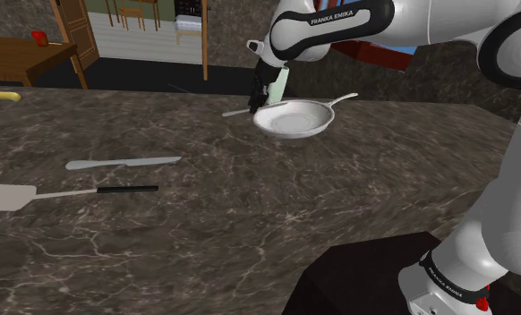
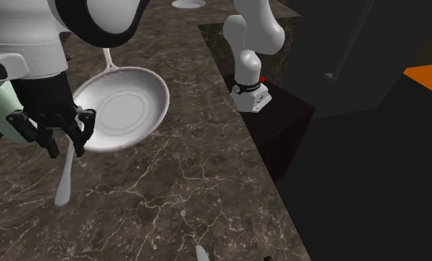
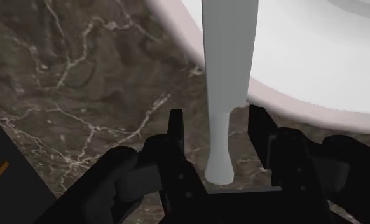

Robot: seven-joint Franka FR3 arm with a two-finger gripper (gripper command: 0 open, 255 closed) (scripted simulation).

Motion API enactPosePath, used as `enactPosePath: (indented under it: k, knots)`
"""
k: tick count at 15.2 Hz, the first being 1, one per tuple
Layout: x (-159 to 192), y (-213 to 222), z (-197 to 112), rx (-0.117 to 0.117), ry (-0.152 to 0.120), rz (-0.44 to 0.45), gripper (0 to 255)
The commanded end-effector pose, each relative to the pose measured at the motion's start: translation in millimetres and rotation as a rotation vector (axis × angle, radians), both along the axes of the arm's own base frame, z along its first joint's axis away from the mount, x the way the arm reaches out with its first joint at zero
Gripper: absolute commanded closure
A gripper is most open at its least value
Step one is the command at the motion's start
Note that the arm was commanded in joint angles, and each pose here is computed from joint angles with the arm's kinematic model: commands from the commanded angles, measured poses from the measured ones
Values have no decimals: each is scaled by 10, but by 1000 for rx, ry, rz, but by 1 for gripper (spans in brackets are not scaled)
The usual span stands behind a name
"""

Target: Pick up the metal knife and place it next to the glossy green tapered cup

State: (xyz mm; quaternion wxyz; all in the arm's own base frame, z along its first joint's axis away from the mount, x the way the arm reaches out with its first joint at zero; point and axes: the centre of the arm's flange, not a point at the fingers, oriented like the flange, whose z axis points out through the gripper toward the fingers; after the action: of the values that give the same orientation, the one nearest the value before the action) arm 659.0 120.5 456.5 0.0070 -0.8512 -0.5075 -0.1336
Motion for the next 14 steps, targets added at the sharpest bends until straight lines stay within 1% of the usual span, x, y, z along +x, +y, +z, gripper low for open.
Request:
enactPosePath:
  k: [1,4,5,9,14]
  knots:
    - [-35,1,-129,-8,52,4,0]
    - [-48,-46,-100,-8,52,4,0]
    - [-25,-12,-144,-8,52,4,0]
    - [-110,-82,344,-8,52,4,0]
    - [-110,-82,344,-8,52,4,0]
